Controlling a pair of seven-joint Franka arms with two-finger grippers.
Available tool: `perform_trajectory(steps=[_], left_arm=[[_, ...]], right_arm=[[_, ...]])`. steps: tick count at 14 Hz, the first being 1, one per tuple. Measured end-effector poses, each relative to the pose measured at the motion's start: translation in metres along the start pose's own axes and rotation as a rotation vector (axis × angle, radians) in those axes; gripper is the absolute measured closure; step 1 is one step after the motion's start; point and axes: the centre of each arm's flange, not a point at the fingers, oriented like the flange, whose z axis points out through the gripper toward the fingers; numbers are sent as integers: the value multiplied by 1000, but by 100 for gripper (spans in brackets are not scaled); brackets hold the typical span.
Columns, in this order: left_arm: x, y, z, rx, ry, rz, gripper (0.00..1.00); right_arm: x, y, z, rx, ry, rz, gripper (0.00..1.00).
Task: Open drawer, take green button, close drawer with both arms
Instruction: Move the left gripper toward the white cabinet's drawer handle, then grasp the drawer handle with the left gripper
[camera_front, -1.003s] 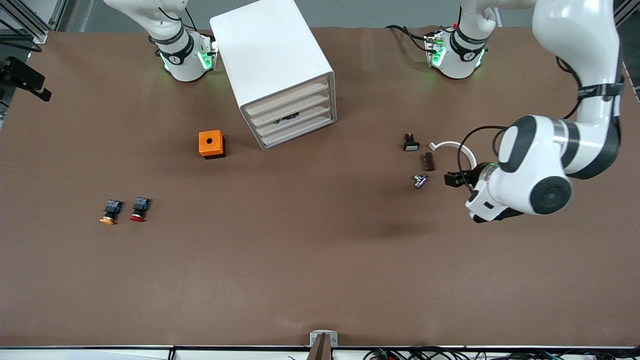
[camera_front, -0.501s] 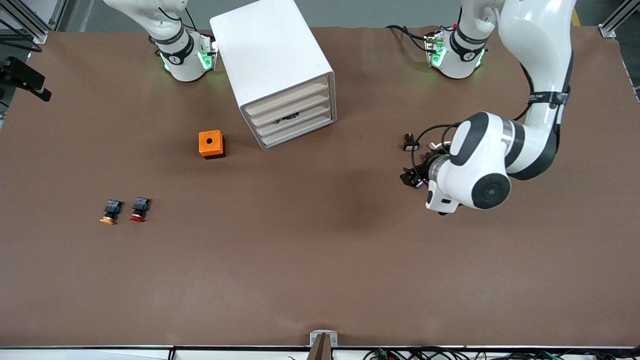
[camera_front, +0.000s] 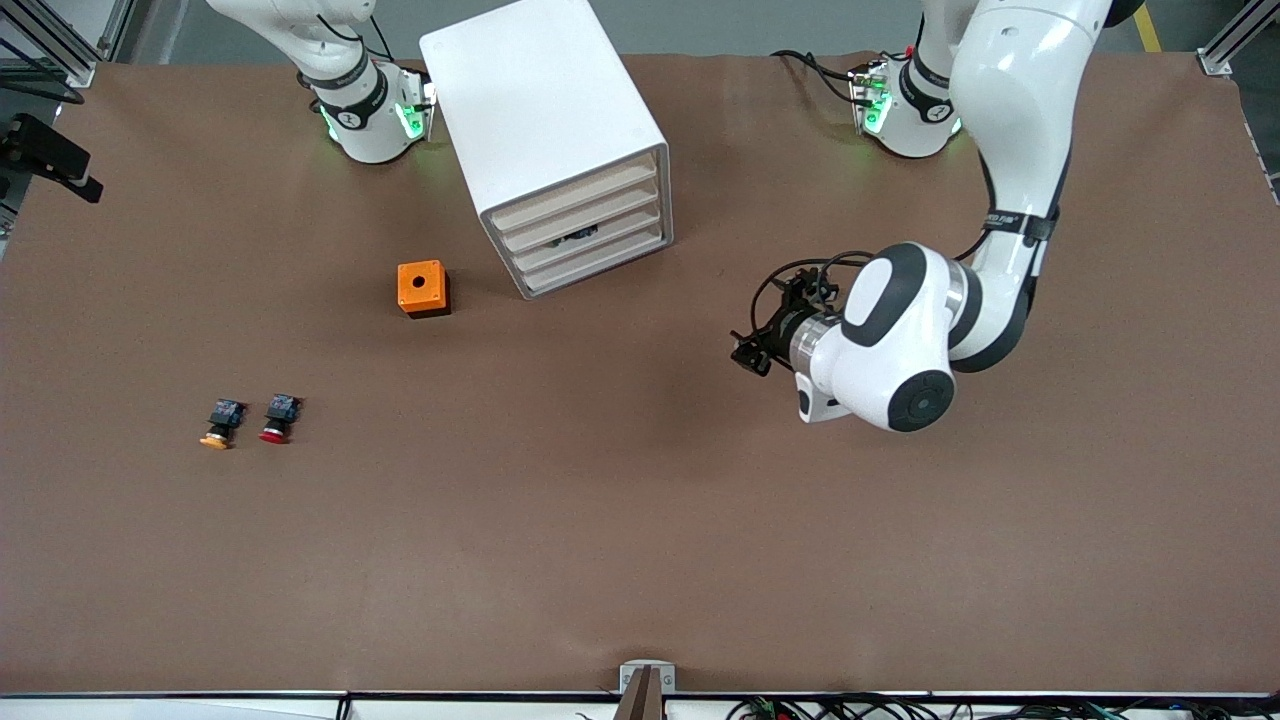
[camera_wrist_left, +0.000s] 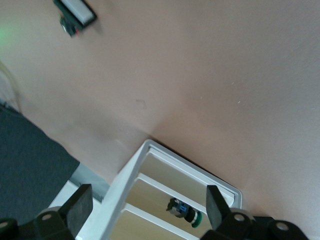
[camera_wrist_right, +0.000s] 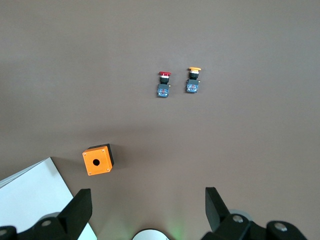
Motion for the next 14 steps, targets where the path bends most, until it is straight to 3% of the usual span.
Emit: perform_trajectory(steps=[4,8,14], left_arm=[[-10,23,48,62,-74,-224,0],[7,43,100,150,-139,-506,0],[1,56,158,249,-166,-681,0]], right_arm=[[0,0,0,0,0,0,0],[0,0,0,0,0,0,0],[0,0,-2,0,4,1,0]])
